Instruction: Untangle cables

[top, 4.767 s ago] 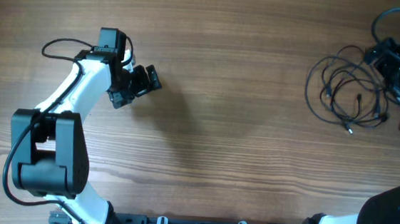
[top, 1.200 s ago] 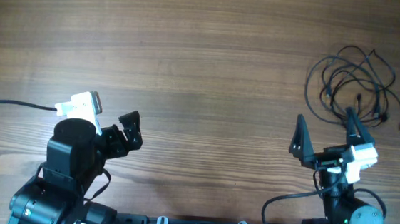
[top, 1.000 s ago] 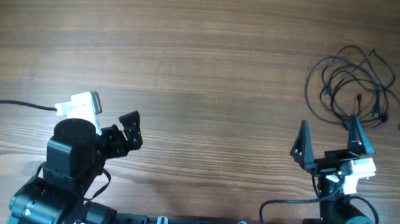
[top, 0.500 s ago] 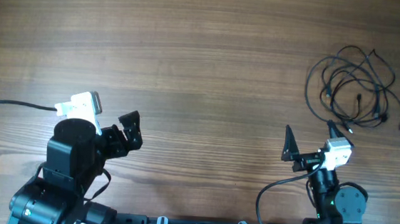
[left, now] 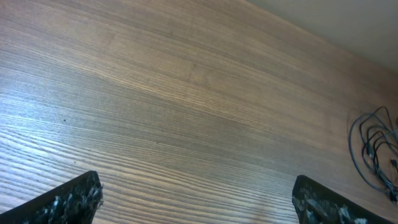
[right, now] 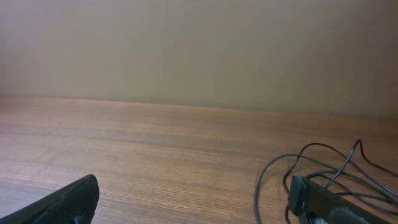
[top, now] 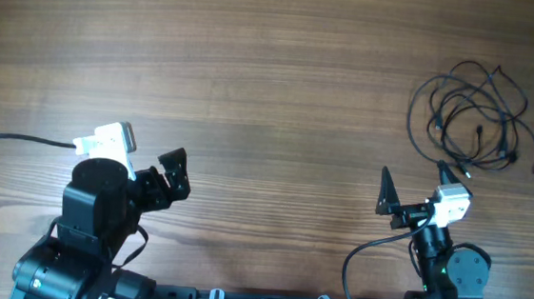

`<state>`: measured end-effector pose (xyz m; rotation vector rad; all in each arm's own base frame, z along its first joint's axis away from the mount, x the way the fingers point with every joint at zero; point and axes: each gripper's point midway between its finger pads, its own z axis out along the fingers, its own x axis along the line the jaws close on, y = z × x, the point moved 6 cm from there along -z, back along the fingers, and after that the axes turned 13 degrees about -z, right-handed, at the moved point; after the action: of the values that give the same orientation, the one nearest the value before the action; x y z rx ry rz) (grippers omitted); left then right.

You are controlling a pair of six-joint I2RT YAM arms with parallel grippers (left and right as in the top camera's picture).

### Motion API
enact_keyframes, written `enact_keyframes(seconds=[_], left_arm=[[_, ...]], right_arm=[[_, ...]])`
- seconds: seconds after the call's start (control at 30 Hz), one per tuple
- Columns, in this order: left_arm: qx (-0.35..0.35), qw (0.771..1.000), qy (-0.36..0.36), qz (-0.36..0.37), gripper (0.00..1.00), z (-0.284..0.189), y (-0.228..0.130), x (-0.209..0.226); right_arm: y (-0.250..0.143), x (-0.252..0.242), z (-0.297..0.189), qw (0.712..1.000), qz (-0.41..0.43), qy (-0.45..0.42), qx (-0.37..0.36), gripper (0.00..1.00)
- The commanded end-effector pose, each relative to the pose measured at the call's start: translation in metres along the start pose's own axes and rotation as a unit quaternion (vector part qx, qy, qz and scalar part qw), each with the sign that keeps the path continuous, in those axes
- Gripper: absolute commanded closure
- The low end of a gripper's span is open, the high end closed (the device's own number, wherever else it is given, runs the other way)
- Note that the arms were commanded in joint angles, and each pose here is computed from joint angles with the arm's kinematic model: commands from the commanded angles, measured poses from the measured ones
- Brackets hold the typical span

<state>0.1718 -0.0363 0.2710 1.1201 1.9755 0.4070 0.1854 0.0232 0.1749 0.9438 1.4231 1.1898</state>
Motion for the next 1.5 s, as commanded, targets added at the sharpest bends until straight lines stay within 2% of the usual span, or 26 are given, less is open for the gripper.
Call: enact_keyframes(seconds=[0.0,0.43,0.63,0.8,0.9,1.07,1.3,1.33,1.47], left_arm=[[-0.004,1.000,0.005,-0.003,0.00,0.001,0.000,0.001],[-0.004,1.000,0.005,-0.003,0.00,-0.004,-0.003,0.005],[-0.042,0.998,-0.020,-0.044,0.00,0.004,-0.008,0.024],[-0.115,0.987,-0.093,-0.061,0.00,0.027,-0.018,0.039],[-0.181,0.970,-0.152,-0.057,0.00,0.042,-0.026,0.046],[-0.261,0.942,-0.206,-0.049,0.00,0.046,-0.025,0.050],[-0.386,0.888,-0.244,0.058,0.00,0.028,-0.009,0.038],[-0.388,0.887,-0.238,0.071,0.00,0.031,-0.011,0.039],[-0.328,0.923,-0.186,0.072,0.00,0.056,-0.026,0.054]], right_arm=[[0.002,-0.001,-0.001,1.000,0.006,-0.003,-0.006,0.00],[0.002,-0.001,-0.001,1.000,0.006,-0.003,-0.006,0.00],[0.002,-0.001,-0.001,1.000,0.006,-0.003,-0.006,0.00],[0.002,-0.001,-0.001,1.000,0.006,-0.003,-0.006,0.00],[0.002,-0.001,-0.001,1.000,0.006,-0.003,-0.006,0.00],[0.002,-0.001,-0.001,1.000,0.006,-0.003,-0.006,0.00],[0.002,-0.001,-0.001,1.000,0.006,-0.003,-0.006,0.00],[0.002,-0.001,-0.001,1.000,0.006,-0.003,-0.006,0.00],[0.002,-0.001,-0.001,1.000,0.006,-0.003,-0.006,0.00]])
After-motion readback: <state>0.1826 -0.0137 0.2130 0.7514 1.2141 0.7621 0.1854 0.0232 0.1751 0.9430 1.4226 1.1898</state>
